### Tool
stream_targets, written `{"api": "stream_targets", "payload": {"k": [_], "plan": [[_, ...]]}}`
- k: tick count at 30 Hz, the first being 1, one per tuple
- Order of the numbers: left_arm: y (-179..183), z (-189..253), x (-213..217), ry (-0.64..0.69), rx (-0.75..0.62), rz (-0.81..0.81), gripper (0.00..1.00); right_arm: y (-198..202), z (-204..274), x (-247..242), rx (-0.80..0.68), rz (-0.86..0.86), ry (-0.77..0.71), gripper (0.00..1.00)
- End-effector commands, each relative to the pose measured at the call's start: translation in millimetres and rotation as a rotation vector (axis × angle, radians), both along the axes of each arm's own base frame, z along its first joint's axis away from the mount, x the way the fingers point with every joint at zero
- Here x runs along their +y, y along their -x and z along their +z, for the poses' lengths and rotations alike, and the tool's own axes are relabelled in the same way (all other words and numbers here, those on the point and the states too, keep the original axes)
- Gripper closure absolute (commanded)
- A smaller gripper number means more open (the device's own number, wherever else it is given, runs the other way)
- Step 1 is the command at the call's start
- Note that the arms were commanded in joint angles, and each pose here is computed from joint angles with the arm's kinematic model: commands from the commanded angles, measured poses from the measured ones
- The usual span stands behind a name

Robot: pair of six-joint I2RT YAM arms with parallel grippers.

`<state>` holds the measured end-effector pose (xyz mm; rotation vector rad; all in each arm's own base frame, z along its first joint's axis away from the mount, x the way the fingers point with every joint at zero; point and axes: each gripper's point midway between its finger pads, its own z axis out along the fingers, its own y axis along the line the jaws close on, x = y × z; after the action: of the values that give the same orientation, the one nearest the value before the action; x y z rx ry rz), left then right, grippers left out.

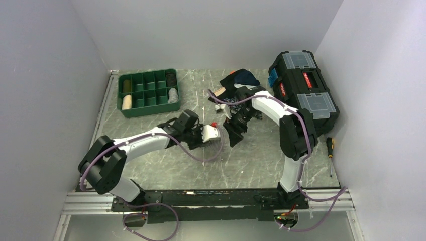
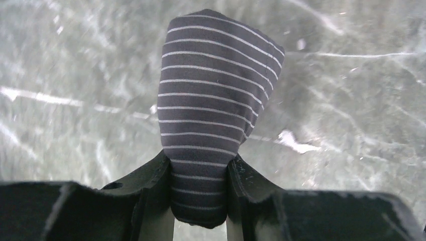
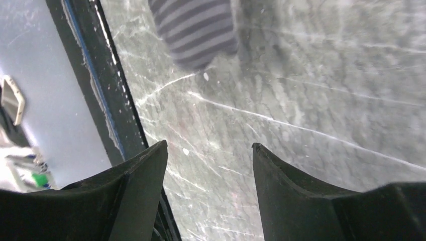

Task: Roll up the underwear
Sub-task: Pick up the underwear from the center of the board.

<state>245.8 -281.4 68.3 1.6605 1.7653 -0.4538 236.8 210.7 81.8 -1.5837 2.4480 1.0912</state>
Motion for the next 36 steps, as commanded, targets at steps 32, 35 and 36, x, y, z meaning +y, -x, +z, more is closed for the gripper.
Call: {"api": "stream_targets", "payload": {"k": [32,35,36], "plan": [[-212,103,317,0.416,0.167,1.413,1.00,-144,90,107,-0.540,-0.233,-0.171,0.39],[-219,101,327,0.440,0.167,1.450,1.00,-138,81,108,-0.520,-0.223,-0.165,0.39],[-222,101,329,0.449,0.167,1.459,1.00,-137,78,107,-0.514,-0.221,-0.162,0.39]]}}
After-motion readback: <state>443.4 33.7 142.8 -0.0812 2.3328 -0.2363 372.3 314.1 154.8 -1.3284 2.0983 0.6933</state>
